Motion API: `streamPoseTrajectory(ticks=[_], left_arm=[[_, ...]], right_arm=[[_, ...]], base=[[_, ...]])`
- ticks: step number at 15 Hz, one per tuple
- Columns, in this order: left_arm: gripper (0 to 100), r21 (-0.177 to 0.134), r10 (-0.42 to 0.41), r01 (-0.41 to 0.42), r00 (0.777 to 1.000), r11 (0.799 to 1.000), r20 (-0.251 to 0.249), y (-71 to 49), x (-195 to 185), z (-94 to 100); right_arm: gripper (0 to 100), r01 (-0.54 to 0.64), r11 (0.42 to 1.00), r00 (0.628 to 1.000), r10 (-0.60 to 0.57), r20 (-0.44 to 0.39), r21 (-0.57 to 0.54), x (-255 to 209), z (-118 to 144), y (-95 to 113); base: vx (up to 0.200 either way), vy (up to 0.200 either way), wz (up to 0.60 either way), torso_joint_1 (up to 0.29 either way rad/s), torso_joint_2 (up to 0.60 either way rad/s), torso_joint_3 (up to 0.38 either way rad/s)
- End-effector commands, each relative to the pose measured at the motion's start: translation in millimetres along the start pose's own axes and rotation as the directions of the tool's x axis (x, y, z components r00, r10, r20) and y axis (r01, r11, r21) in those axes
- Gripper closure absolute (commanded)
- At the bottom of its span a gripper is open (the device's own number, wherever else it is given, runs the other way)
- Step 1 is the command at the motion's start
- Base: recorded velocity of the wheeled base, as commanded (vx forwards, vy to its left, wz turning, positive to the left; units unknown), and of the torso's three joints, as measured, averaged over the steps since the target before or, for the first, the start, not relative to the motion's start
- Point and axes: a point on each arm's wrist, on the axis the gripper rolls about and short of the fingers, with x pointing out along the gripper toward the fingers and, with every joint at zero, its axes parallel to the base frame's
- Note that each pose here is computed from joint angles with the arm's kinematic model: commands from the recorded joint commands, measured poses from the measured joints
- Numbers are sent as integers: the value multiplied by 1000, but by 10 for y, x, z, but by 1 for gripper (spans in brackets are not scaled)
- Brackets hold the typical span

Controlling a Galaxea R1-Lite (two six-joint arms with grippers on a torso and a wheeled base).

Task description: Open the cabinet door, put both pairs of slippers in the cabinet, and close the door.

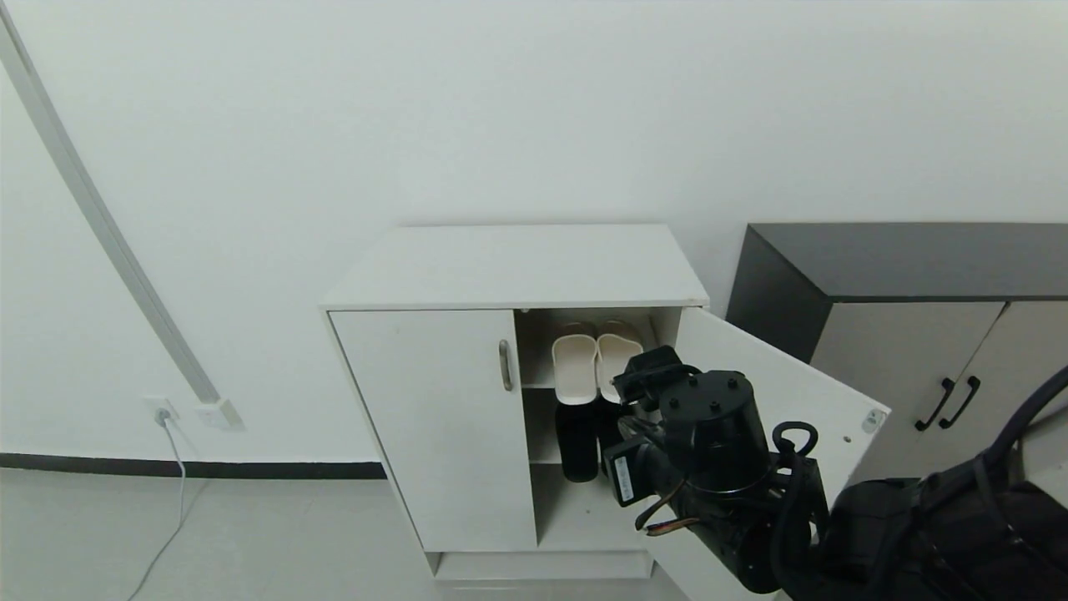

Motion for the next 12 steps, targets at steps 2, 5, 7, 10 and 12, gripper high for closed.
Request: streamPoseTrajectory(ticks=[2,5,7,10,12], left_arm=[[100,0,0,0,1000,1000,-1,0,1,1],[100,0,0,0,1000,1000,1,0,0,0],[100,-2,0,0,1000,1000,-1,0,1,1],[100,-2,0,0,1000,1000,-1,0,1,1],[100,0,0,0,1000,1000,-1,0,1,1]], right_arm=[[100,0,1000,1000,0,-5,-3,11,-18,7],[100,0,1000,1000,0,-5,-3,11,-18,7],[100,1,1000,1000,-1,-3,1,11,-11,1],[100,1,1000,1000,-1,1,6,7,-4,0],[100,6,1000,1000,-6,6,8,17,4,-18]], base=[[0,0,0,242,-554,-320],[0,0,0,258,-592,-331],[0,0,0,256,-569,-315],[0,0,0,196,-422,-234],[0,0,0,181,-388,-212]])
